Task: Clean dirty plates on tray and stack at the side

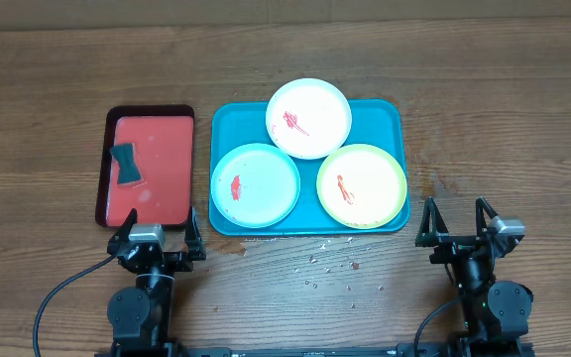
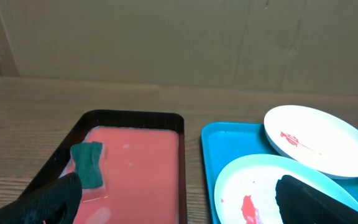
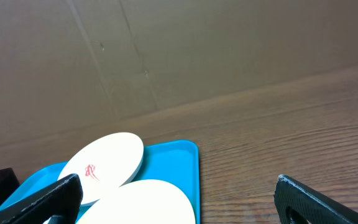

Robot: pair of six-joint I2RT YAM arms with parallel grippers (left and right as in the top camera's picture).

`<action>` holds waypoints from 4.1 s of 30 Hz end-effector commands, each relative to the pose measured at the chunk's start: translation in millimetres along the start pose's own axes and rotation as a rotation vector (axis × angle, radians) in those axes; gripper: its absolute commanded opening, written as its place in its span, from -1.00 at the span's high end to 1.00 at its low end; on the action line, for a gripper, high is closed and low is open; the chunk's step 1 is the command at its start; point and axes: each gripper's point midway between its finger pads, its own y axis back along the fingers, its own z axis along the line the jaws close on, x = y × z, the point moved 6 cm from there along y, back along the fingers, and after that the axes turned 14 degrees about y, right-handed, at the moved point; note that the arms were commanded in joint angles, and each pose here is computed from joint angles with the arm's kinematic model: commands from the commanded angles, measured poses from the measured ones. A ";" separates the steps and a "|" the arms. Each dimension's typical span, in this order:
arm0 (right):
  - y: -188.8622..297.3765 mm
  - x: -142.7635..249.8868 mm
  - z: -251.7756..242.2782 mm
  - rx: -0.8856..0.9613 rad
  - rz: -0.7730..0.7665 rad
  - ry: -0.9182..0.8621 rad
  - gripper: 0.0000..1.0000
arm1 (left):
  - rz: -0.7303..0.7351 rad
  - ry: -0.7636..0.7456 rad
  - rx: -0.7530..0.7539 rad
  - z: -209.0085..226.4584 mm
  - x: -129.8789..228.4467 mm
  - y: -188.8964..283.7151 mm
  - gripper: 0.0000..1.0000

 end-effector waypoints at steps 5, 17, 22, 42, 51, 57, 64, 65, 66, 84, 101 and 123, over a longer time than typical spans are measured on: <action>-0.3 2.3 -1.9 0.014 -0.002 0.003 -1.00 | -0.002 -0.002 -0.005 0.8 0.8 0.0 -1.00; -0.3 2.3 -1.9 0.014 -0.002 0.003 -1.00 | -0.002 -0.002 -0.005 0.8 0.8 0.0 -0.99; -0.3 2.3 -1.9 0.014 -0.002 0.003 -1.00 | -0.002 -0.002 -0.005 0.8 0.8 0.0 -1.00; -0.3 2.3 -1.9 0.014 -0.002 0.003 -1.00 | -0.002 0.020 -0.004 0.7 0.7 0.0 -1.00; -0.3 2.3 -1.9 0.014 -0.002 0.003 -1.00 | 0.026 0.019 0.153 -17.5 2.0 1.4 -0.99; -0.3 2.3 -1.9 0.014 -0.002 0.003 -1.00 | 0.004 -0.001 0.358 -41.5 -6.4 7.6 -1.00; -0.3 2.3 -1.9 0.014 -0.002 0.003 -1.00 | -0.274 -0.073 0.434 -56.4 -54.0 20.3 -1.00; -0.3 2.3 -1.9 0.014 -0.002 0.003 -1.00 | -0.312 -0.078 0.429 -56.7 -60.1 22.4 -1.00; -0.3 2.3 -1.9 0.014 -0.002 0.003 -1.00 | -0.350 -0.080 0.424 -56.9 -66.2 24.6 -0.99; -0.3 2.3 -1.9 0.014 -0.002 0.003 -1.00 | -0.153 -0.134 0.167 -66.1 -158.3 -9.4 -1.00; -0.3 2.3 -1.9 0.014 -0.002 0.003 -1.00 | 0.459 0.179 -0.426 8.6 -183.0 -124.7 -1.00; -0.3 2.3 -1.9 0.014 -0.002 0.003 -1.00 | 0.874 0.299 -0.685 93.2 -33.4 -194.5 -0.73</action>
